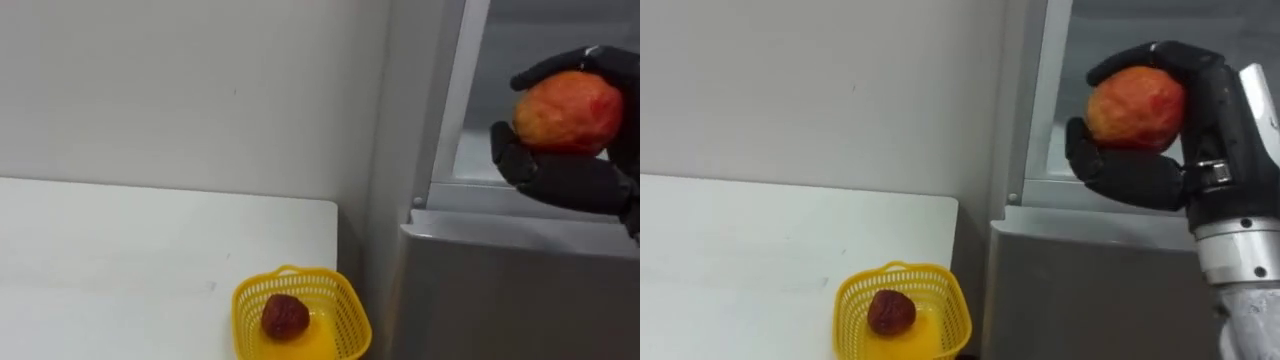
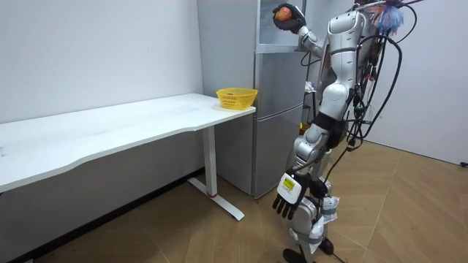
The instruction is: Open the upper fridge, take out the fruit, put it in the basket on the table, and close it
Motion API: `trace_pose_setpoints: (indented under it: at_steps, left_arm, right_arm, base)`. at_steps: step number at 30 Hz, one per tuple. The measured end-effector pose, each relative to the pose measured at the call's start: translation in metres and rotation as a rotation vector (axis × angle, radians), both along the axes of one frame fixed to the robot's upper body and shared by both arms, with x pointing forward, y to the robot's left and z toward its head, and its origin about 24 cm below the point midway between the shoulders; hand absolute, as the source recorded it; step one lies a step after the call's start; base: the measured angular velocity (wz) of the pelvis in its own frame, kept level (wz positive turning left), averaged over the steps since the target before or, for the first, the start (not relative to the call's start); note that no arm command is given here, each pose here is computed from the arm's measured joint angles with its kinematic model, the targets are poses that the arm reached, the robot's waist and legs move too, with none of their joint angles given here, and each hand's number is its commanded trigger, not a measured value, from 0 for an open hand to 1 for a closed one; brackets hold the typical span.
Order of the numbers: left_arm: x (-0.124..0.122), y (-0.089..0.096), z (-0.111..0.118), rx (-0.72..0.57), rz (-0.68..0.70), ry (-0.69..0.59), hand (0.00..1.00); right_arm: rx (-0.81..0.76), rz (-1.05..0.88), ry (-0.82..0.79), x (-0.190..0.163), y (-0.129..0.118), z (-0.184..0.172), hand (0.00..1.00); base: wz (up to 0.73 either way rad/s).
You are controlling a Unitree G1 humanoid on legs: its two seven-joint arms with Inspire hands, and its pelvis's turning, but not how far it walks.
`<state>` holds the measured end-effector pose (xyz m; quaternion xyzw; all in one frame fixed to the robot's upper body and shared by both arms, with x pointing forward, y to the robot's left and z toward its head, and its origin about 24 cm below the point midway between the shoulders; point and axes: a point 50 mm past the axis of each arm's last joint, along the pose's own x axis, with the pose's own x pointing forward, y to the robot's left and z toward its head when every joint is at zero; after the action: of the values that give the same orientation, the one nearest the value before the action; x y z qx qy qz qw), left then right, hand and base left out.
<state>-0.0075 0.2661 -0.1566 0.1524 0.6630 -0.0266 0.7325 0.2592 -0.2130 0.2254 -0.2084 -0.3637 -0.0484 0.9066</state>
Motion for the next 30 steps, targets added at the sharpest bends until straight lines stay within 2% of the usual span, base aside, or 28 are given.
trace_pose_setpoints:
  at_steps: [4,11,17,25,30]
  left_arm:
    - [0.002,0.0,-0.001,-0.007,0.004,-0.003,0.0]
    - [0.01,-0.004,-0.002,-0.045,-0.025,-0.003,0.0]
    - [0.013,-0.004,-0.003,-0.07,-0.042,0.012,0.0]
    - [0.018,-0.003,-0.004,-0.068,-0.054,0.014,0.0]
    - [0.021,-0.005,-0.004,-0.072,-0.072,0.012,0.0]
  right_arm:
    - [-0.091,0.002,-0.016,-0.002,0.009,0.001,1.0]
    - [-0.342,0.108,0.04,-0.002,0.047,-0.014,1.0]
    - [-0.405,0.183,0.072,-0.003,0.068,-0.025,1.0]
    - [-0.481,0.232,0.141,0.003,0.079,-0.041,1.0]
    - [-0.575,0.182,0.301,0.02,0.076,-0.078,1.0]
  base:
    - [-0.07]
    - [0.01]
    - [0.0]
    - [0.04]
    - [0.02]
